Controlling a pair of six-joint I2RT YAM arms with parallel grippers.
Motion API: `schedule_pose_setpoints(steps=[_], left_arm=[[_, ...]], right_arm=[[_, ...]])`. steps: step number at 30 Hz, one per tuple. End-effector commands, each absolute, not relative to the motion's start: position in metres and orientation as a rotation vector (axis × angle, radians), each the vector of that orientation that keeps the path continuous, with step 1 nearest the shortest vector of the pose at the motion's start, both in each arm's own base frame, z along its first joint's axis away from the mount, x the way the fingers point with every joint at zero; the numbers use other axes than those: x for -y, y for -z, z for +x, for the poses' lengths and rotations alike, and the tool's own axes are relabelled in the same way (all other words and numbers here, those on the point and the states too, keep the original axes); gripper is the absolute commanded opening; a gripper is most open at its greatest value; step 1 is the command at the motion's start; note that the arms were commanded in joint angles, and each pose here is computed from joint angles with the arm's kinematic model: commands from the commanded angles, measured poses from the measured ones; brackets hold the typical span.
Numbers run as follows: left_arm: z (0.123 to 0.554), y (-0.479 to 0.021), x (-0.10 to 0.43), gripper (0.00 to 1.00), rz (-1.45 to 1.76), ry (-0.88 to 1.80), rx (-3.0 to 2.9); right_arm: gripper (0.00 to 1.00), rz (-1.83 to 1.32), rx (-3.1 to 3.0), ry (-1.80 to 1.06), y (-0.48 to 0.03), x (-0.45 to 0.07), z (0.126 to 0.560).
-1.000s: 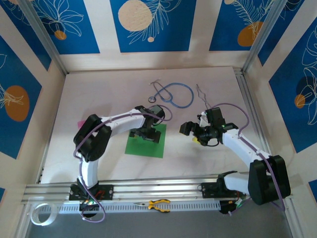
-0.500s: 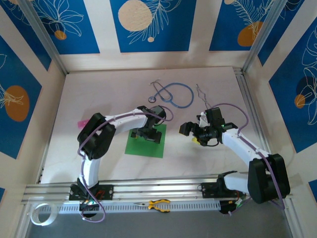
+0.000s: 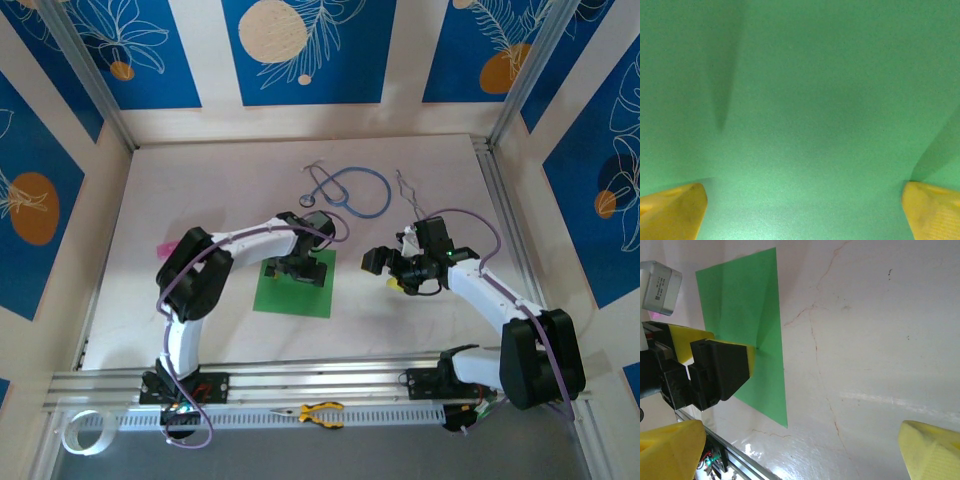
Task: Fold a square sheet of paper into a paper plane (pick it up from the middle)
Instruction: First fold the square sheet of paper in half at the center of the table.
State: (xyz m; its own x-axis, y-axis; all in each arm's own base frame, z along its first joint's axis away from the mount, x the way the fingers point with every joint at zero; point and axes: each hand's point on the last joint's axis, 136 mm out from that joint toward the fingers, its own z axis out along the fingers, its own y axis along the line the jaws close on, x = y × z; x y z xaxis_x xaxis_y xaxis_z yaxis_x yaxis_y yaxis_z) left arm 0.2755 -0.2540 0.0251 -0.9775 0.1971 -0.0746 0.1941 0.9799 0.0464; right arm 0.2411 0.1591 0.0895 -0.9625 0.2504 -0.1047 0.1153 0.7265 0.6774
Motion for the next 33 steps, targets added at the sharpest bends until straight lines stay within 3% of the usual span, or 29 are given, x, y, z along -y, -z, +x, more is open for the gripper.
schedule_pose_setpoints(steps=[1, 33], left_arm=[[0.287, -0.036, 0.257, 0.99, 0.229, -0.009, -3.030], [0.260, 0.015, 0.239, 0.93, 0.204, -0.094, -3.143]], right_arm=[[0.99, 0.266, -2.737, -1.092, -0.098, -0.163, 0.241], [0.99, 0.183, -2.735, -1.149, -0.105, -0.177, 0.240]])
